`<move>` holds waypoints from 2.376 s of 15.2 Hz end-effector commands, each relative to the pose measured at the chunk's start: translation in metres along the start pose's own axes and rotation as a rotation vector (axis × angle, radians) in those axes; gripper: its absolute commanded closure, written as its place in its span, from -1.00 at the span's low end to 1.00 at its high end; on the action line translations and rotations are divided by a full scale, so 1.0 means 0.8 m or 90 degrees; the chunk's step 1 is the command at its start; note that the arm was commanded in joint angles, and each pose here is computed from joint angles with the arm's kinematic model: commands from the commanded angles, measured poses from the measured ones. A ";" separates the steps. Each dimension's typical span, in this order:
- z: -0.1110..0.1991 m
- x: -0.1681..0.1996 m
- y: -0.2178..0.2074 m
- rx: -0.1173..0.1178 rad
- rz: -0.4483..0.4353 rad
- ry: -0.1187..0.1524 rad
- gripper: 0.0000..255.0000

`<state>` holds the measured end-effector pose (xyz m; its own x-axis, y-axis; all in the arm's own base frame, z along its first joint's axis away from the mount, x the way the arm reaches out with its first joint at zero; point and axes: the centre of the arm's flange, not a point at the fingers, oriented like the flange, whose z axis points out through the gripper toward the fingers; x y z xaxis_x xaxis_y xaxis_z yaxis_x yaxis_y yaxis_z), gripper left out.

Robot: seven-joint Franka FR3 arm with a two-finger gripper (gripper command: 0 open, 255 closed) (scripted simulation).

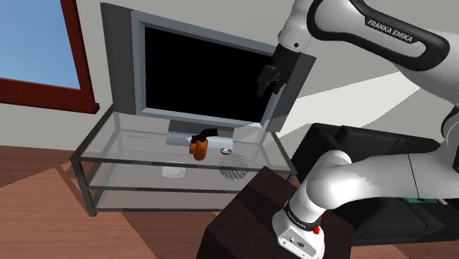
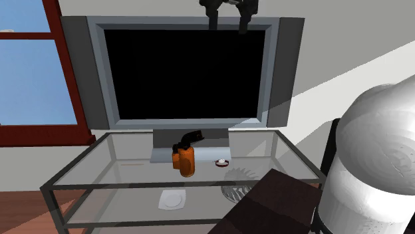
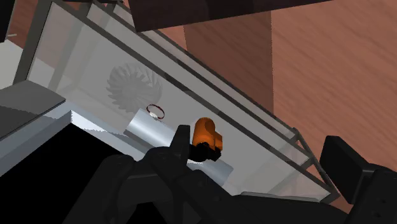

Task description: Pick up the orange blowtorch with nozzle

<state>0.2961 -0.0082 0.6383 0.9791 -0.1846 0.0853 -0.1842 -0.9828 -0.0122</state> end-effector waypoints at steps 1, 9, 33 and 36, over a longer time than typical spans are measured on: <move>0.000 0.000 0.000 0.000 0.000 0.000 -1.00; 0.100 0.083 0.045 0.006 -0.121 -0.026 -1.00; 0.422 0.333 0.075 0.026 -0.485 -0.106 -1.00; 0.465 0.361 0.069 0.028 -0.530 -0.116 -1.00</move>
<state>0.5929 -0.1178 0.3027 0.8087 0.5836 -0.0741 0.5813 -0.8120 -0.0519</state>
